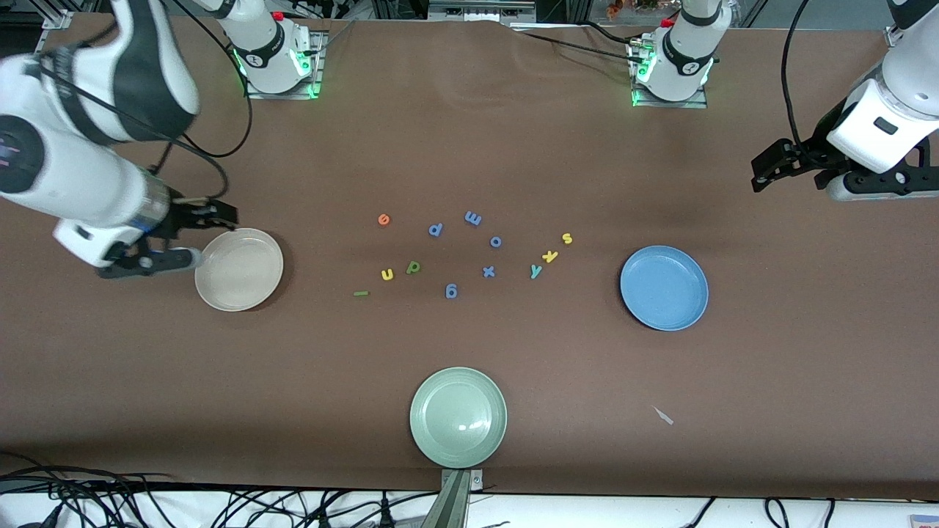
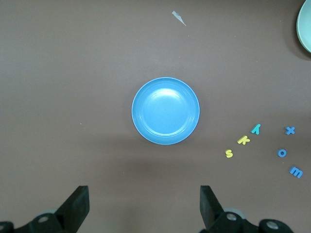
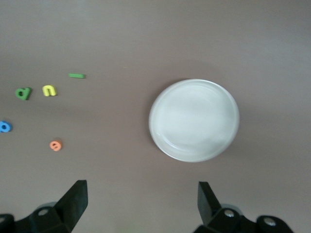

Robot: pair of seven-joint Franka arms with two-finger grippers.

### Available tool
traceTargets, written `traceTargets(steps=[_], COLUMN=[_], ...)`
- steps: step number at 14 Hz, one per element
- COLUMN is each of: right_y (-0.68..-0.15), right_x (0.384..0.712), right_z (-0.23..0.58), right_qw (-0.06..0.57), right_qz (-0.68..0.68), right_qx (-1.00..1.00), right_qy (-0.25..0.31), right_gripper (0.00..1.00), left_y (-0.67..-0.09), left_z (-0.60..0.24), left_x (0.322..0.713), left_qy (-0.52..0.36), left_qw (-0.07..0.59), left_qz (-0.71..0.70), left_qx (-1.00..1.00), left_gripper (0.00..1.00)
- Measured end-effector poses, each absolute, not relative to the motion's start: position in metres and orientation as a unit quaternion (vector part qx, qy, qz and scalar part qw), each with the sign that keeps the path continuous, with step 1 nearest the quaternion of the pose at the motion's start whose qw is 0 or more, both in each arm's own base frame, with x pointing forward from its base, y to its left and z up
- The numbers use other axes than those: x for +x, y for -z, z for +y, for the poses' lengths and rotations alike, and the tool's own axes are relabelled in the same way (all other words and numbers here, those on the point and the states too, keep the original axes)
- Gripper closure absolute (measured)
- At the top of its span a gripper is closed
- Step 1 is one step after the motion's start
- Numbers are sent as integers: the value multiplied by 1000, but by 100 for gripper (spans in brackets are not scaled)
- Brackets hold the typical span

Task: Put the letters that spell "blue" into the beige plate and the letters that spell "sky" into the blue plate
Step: 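Move both grippers down toward the yellow n and the yellow k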

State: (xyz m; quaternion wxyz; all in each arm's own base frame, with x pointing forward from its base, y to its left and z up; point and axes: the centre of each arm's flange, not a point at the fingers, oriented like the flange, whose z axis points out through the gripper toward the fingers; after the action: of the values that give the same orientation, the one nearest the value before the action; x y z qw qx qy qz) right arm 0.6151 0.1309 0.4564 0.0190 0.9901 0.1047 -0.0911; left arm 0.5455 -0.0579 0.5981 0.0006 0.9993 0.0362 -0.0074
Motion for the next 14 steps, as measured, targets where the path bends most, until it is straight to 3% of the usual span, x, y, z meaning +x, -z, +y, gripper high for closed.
traceTargets(steps=[6,10,14], right_y=[-374,-334,-279], right_x=[628,623,597], right_z=[198,253,291], right_qw=[20,20,7], right_qz=[113,67,28], right_qx=[990,996,1000], right_qy=[86,51,5], right_gripper=[0,0,0], left_y=[-584,-493,-408], left_z=[-59,-97,-168], left_x=[550,577,590], left_qy=[25,106,165], left_qw=[0,3,8], left_qz=[34,-2,-62], left_qx=[999,994,984], left_gripper=[0,0,0])
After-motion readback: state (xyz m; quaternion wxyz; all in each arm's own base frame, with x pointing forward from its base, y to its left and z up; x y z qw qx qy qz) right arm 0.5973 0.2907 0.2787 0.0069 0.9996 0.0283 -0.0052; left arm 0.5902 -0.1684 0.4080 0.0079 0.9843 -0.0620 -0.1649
